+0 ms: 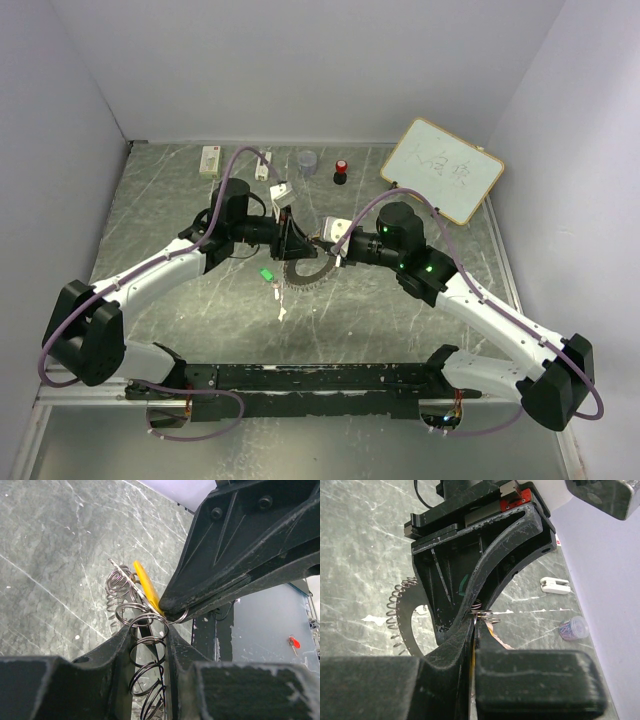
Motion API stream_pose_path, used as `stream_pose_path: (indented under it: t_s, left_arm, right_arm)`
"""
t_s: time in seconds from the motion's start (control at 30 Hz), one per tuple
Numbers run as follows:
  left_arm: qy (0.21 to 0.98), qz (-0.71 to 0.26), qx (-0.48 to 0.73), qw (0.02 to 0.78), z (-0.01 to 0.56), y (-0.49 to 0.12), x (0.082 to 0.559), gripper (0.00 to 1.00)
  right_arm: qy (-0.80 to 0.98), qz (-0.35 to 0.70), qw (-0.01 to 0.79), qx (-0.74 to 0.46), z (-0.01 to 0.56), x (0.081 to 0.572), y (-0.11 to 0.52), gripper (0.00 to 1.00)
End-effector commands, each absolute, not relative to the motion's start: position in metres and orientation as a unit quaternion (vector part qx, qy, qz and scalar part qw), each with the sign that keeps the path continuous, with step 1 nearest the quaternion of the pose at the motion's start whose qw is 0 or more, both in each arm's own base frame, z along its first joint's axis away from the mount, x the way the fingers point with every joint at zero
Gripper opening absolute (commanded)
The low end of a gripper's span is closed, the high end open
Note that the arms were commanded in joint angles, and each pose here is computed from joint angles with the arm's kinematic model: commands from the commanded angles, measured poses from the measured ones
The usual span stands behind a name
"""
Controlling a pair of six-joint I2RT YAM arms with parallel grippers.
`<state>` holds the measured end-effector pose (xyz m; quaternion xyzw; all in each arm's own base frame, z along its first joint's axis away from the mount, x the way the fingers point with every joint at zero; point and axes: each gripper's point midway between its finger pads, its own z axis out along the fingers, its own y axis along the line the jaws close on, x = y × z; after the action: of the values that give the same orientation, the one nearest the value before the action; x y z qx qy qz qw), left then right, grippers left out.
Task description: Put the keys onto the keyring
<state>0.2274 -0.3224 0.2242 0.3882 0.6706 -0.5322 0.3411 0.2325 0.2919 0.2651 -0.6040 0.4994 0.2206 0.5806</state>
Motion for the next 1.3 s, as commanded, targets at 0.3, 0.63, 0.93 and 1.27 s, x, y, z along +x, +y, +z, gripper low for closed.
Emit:
stream_pose_path:
  t_s: [0.3,0.63,0.93,1.27]
  left_arm:
    - [0.634,-0.538,0.421,0.363,0.251,-0.333,0.221,0.07]
    - [0.630,-0.535,0.433,0.359,0.249,-0.335,0.216,0.07]
    - [0.624,-0.531,0.447,0.359,0.249,-0.336,0.211,0.07]
    - [0.634,-0.512,0.449,0.365,0.242,-0.336,0.215,0.07]
  right_arm:
    - [0.487,0.213,0.602,-0.597,0.286,0.235,0.294,0.00]
    - [0.488,0.207,0.610,-0.589,0.292,0.238,0.293,0.00]
    - [0.492,0.197,0.615,-0.583,0.298,0.244,0.293,0.00]
    - [0.487,0.193,0.621,-0.583,0.310,0.245,0.292,0.00]
